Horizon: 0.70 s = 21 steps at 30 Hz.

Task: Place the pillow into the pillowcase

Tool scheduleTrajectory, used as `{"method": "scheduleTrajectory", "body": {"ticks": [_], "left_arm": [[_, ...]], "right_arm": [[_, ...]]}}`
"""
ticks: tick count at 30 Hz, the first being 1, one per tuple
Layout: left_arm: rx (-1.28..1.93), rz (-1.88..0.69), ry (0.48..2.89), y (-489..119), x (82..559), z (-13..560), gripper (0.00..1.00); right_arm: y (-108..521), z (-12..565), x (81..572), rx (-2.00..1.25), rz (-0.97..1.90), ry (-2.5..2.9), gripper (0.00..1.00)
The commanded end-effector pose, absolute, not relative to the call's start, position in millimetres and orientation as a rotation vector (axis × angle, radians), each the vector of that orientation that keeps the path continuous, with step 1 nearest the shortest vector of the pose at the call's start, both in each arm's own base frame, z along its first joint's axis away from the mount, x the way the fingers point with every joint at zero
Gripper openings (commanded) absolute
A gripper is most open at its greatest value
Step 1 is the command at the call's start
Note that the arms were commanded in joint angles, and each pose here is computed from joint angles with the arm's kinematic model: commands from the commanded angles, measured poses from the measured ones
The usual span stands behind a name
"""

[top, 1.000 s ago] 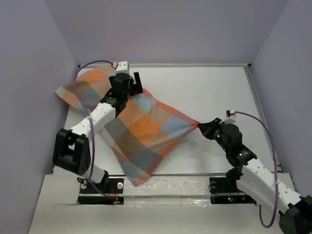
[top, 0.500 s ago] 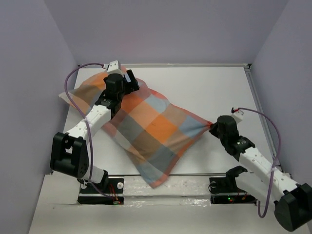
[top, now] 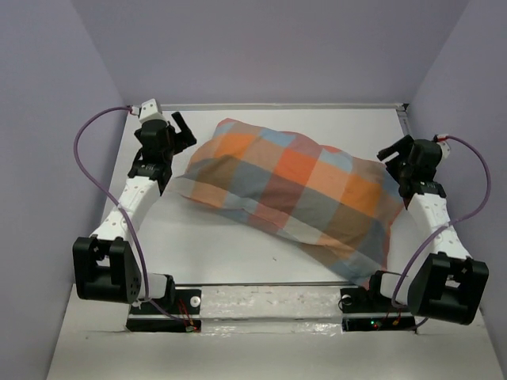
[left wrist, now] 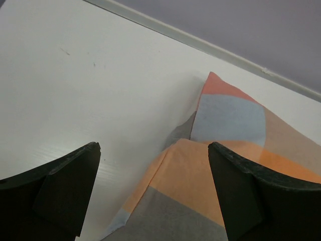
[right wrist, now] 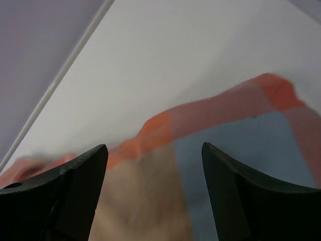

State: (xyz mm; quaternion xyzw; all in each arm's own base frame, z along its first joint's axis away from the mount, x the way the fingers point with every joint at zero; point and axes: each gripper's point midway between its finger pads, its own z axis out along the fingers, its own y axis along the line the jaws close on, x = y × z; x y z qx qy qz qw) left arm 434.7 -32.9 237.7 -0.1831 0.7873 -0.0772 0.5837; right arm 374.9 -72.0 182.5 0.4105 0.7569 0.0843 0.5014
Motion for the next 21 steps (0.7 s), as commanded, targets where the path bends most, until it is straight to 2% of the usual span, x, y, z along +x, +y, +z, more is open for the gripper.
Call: {"method": "scheduleTrajectory", "body": {"ticks": [1, 3, 11, 14, 15, 17, 18, 19, 20, 21], "left_arm": [[-0.337, -0.278, 1.862, -54.3, 425.3, 237.7, 0.99], [-0.304, -0.327, 1.875, -64.0, 425.4, 236.0, 0.99], [-0.156, -0.792, 1.909, -146.8, 407.7, 202.6, 0.99], [-0.168, -0.844, 1.928, -161.1, 399.3, 175.9, 0.99], [-0.227, -0.853, 1.958, -158.4, 390.6, 154.6, 0.91], [-0.263, -0.856, 1.921, -154.8, 387.7, 147.6, 0.81], [-0.292, -0.839, 1.908, -149.8, 385.3, 143.5, 0.71], [-0.340, -0.832, 1.928, -144.9, 374.0, 126.1, 0.50], [-0.364, -0.825, 1.893, -140.5, 372.0, 127.8, 0.40], [-0.430, -0.773, 1.871, -126.5, 361.1, 119.8, 0.18]], "right_arm": [[-16.7, 267.0, 378.1, 0.647, 0.417, 1.743, 0.84], [-2.9, 278.3, 365.9, 0.580, 0.427, 1.727, 0.91], [-10.2, 198.2, 334.8, 0.675, 0.336, 1.846, 0.91], [-15.7, 178.3, 333.3, 0.724, 0.307, 1.857, 0.91], [-13.6, 174.8, 335.2, 0.720, 0.321, 1.860, 0.91], [-5.5, 164.2, 340.8, 0.690, 0.360, 1.907, 0.91], [1.7, 161.5, 344.8, 0.660, 0.401, 1.922, 0.90], [17.1, 167.3, 351.1, 0.601, 0.495, 1.939, 0.89], [28.8, 153.7, 357.2, 0.585, 0.538, 1.996, 0.89], [51.2, 159.9, 364.8, 0.499, 0.599, 1.994, 0.87]]}}
